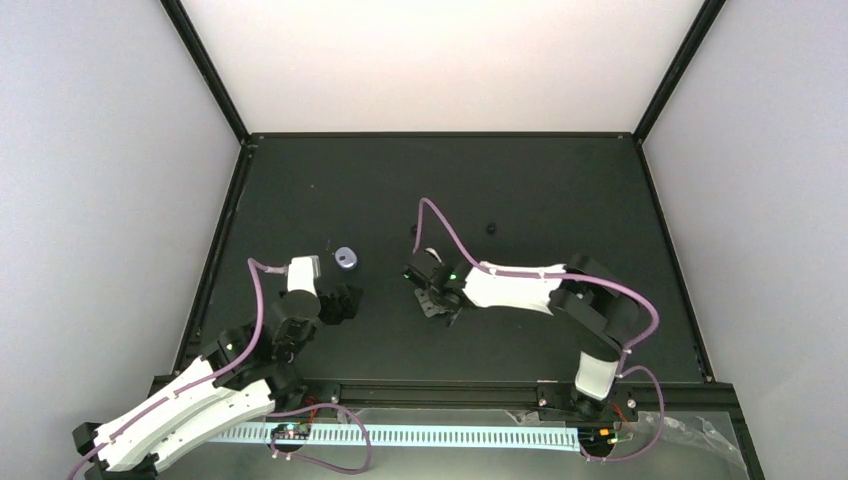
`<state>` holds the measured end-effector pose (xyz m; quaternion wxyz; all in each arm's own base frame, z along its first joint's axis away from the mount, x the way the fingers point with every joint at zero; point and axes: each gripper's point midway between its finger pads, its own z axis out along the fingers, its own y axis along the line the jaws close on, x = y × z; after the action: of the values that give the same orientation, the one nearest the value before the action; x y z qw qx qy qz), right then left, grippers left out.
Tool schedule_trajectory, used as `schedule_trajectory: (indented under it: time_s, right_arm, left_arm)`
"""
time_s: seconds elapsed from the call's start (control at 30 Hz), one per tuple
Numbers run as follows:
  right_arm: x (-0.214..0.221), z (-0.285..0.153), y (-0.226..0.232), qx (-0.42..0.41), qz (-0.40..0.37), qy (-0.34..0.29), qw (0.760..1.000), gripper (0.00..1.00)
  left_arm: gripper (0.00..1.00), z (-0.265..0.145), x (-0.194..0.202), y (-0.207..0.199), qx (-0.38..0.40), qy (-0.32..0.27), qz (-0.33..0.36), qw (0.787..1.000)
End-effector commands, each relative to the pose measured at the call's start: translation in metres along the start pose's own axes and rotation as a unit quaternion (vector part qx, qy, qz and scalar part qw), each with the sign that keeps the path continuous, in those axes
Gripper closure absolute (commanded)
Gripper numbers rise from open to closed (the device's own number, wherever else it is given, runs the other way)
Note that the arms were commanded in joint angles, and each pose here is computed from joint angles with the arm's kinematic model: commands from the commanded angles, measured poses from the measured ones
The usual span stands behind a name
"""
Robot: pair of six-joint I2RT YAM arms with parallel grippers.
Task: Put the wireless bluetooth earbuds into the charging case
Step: Pick up the charging case at the center of the board.
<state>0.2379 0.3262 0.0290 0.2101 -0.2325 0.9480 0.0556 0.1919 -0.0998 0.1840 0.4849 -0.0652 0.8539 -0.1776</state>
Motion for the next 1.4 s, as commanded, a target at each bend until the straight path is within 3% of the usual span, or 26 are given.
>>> schedule_trajectory:
  time_s: [0.0, 0.13, 0.3, 0.6, 0.83, 1.07, 1.37]
  right_arm:
    - [-0.013, -0.051, -0.011, -0.018, -0.02, -0.077, 0.997, 0.78]
    - [-0.028, -0.122, -0.008, -0.09, -0.066, -0.186, 0.976, 0.79]
    - [-0.028, -0.19, -0.004, -0.131, -0.146, -0.281, 0.94, 0.79]
    - [-0.029, -0.259, -0.017, -0.107, -0.224, -0.4, 0.882, 0.8]
    - [-0.037, -0.278, -0.013, -0.05, -0.268, -0.436, 0.857, 0.81]
    - [-0.049, -0.284, -0.012, 0.001, -0.271, -0.442, 0.855, 0.82]
    - [-0.05, -0.284, 0.003, -0.002, -0.283, -0.439, 0.853, 0.82]
  left_arm:
    - [0.01, -0.001, -0.004, -0.028, 0.068, 0.002, 0.024, 0.997]
    - [0.01, -0.011, -0.014, -0.073, 0.181, -0.007, 0.022, 0.983]
    - [0.01, -0.035, -0.03, -0.139, 0.333, -0.002, 0.017, 0.943]
    - [0.04, -0.056, -0.05, -0.209, 0.437, 0.052, 0.033, 0.897]
    - [0.11, -0.038, -0.039, -0.223, 0.426, 0.096, 0.041, 0.898]
    - [0.21, -0.027, -0.035, -0.224, 0.404, 0.115, 0.037, 0.907]
    - [0.33, -0.018, -0.036, -0.222, 0.384, 0.114, 0.028, 0.916]
